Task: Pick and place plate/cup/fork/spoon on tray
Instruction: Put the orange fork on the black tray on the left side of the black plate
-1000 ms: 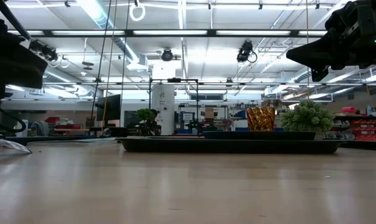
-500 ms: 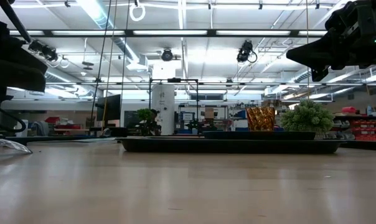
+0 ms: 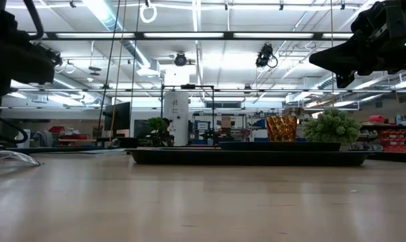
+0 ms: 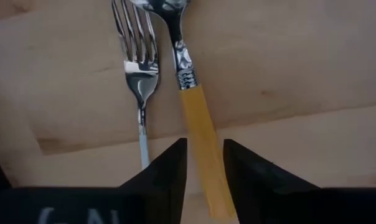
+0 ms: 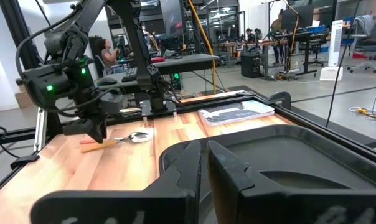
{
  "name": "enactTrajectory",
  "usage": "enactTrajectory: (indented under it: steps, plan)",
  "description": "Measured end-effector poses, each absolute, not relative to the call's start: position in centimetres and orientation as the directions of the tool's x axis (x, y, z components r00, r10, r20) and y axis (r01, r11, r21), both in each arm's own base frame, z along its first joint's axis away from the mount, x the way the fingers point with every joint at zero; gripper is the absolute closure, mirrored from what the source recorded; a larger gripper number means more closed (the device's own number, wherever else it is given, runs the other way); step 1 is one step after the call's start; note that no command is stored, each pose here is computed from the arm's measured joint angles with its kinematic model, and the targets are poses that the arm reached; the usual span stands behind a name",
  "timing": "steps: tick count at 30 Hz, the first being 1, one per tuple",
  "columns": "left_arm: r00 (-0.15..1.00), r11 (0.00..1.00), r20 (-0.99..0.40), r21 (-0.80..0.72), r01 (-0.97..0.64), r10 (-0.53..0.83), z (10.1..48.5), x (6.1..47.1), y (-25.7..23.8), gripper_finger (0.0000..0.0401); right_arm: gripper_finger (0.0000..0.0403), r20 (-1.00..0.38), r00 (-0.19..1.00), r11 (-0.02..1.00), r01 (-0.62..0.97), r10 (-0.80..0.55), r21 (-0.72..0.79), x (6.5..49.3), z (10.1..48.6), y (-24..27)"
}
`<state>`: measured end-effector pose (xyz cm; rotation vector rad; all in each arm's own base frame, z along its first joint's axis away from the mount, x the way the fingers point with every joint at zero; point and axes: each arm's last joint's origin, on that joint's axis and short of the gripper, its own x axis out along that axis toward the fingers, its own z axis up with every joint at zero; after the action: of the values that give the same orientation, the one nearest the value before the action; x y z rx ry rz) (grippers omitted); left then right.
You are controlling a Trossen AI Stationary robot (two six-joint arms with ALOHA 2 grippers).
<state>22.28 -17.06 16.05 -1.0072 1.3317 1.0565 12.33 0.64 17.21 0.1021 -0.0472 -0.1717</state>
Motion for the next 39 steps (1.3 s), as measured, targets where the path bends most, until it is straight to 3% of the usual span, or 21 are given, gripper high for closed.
enactTrajectory:
  steps: [8, 17, 28, 39]
  plan:
    - [-0.148, 0.248, -0.987, 0.157, -0.956, 0.053, 16.6, 21.0, -16.4, 0.0243, 0.0369, 0.038, 0.984, 0.980, 0.168, -0.173, 0.105, 12.3, 17.2, 0.6]
    - [-0.191, 0.289, -0.981, 0.187, -0.939, 0.014, 14.7, 19.9, -15.8, 0.0272, 0.0369, 0.038, 0.984, 0.980, 0.169, -0.174, 0.106, 12.3, 17.2, 0.6]
    - [-0.110, 0.268, -0.993, 0.094, -0.959, -0.045, 13.8, 18.6, -14.6, 0.0283, 0.0369, 0.038, 0.984, 0.980, 0.168, -0.173, 0.105, 12.3, 17.2, 0.6]
    - [-0.038, 0.247, -0.994, 0.012, -0.969, -0.100, 13.1, 17.7, -13.9, 0.0370, 0.0369, 0.038, 0.984, 0.980, 0.168, -0.173, 0.105, 12.3, 17.2, 0.6]
